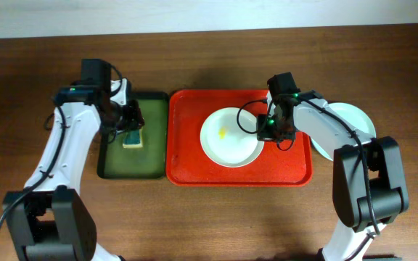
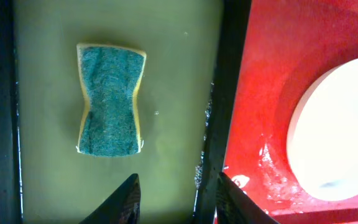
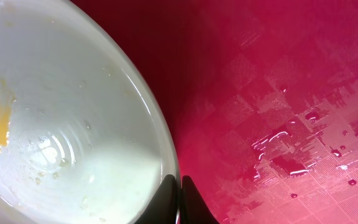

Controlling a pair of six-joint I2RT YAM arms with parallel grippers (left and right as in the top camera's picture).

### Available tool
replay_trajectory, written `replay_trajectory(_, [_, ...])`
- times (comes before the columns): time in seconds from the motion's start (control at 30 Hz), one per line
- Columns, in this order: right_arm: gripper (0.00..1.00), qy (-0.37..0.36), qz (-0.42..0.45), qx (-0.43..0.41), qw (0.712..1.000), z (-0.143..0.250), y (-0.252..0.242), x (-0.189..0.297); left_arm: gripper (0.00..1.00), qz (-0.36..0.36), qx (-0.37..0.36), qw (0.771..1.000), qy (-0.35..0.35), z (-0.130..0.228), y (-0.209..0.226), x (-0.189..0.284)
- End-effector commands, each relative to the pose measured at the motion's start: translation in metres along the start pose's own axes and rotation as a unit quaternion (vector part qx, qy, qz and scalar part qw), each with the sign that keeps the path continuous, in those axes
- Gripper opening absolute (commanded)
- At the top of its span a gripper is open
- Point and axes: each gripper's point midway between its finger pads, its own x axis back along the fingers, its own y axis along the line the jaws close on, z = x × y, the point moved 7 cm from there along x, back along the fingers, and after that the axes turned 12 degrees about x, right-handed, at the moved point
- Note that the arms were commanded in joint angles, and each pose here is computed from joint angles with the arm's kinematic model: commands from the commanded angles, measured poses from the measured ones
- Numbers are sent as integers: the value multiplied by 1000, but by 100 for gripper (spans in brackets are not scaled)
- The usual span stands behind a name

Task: Clean dirty plates on tray and stack at the side
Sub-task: 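Reach the left gripper to the sponge on the black tray and grasp it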

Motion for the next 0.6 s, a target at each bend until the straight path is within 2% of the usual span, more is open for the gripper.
replay_trajectory(0.0, [5, -5, 10, 2, 1000, -4, -4, 3, 99, -57, -38, 997, -17, 4, -8, -5])
replay_trajectory(0.03, [5, -5, 10, 2, 1000, -4, -4, 3, 99, -58, -40, 997, -17, 5, -9, -5])
replay_trajectory(0.07, [5, -5, 10, 2, 1000, -4, -4, 3, 50, -67, -41, 997, -23, 4, -8, -6])
replay_trajectory(0.1, [5, -5, 10, 2, 1000, -4, -4, 3, 40, -78, -41, 996, -33, 2, -5, -8])
replay_trajectory(0.23, [5, -5, 10, 2, 1000, -4, -4, 3, 46, -113, -42, 990, -69, 4, 13, -38])
replay_trajectory(0.47, [5, -5, 11, 2, 1000, -4, -5, 3, 40, -118, -40, 990, -60, 1, 20, -65])
replay_trajectory(0.57, [5, -5, 11, 2, 1000, -4, -5, 3, 36, -125, 3, 990, -69, -11, 42, -70])
